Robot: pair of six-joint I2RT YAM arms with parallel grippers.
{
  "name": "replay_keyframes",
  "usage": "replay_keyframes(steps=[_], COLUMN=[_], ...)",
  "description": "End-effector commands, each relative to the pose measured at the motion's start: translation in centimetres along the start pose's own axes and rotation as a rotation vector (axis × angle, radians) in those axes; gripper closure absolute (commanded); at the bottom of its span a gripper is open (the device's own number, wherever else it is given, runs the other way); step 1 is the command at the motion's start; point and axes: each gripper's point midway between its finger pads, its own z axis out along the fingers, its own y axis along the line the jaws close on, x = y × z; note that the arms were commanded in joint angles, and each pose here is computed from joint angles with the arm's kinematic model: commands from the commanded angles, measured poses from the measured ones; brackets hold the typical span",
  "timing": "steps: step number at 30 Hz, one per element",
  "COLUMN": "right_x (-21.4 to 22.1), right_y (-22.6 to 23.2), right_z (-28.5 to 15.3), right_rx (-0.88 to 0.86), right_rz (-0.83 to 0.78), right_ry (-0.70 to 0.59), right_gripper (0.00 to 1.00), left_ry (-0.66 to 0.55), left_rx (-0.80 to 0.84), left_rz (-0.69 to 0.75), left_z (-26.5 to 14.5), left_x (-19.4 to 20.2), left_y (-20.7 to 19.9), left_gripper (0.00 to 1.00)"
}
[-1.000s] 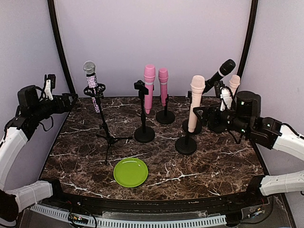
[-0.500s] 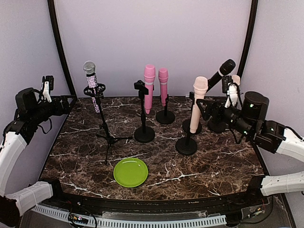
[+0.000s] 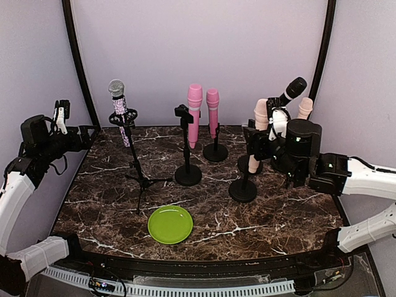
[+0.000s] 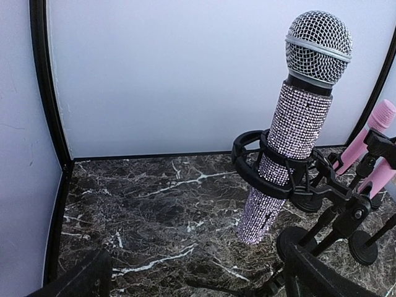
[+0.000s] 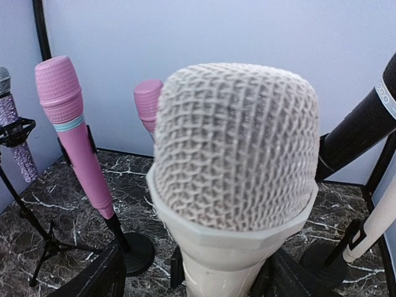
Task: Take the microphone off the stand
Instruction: Pick up the microphone stand with the microphone from the center of the board, then pass from the right arm to the left
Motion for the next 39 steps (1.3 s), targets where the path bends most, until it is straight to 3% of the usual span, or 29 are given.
replay_keyframes(steps=[1, 4, 10, 15, 19, 23, 27, 32, 39], right_x=[-2.7, -2.8, -2.8, -3.9, -5.6, -6.7, -7.5, -8.5, -9.3], right_y=[-1.8, -2.2, -1.9, -1.4, -1.1, -0.5, -0.1, 0.5, 2.6], right_z=[0.0, 0.0, 0.3, 0.4, -0.3, -1.2, -2.2, -3.7, -5.6], right_rx=[0.141, 0.166, 0.137, 0.005, -0.121, -0.226, -0.311, -0.411, -0.581], right_rz=[0.036, 0.041, 0.035, 0.063, 0.07, 0.056, 0.061, 0.075, 0.083], right_ry=[-0.079, -0.089, -0.105, -0.139, -0.18, -0.208, -0.225, -0.25, -0.25], right_gripper=[0.28, 0.35, 0.62, 0.76, 0.84, 0.87, 0.9, 0.9, 0.93], left_ry=[0.013, 0.016, 0.016, -0.024, -0.067, -0.107, -0.06, 0.048, 0.067], left_rx=[-0.009, -0.013, 0.01, 0.097, 0.231, 0.385, 0.517, 0.683, 0.997], left_rz=[0.012, 0.013, 0.029, 0.041, 0.032, 0.062, 0.089, 0.121, 0.198], left_z=[0.0, 0.0, 0.0, -0.4, -1.9, -4.3, -5.2, -4.4, -6.7], left_x=[0.6, 0.7, 0.7, -0.6, -4.0, -8.2, -9.2, -8.0, -6.0], left_y=[0.1, 0.2, -0.2, -1.8, -4.8, -8.8, -12.7, -17.8, -27.7], left_gripper=[0.01, 0.01, 0.01, 0.03, 0.09, 0.11, 0.13, 0.15, 0.17])
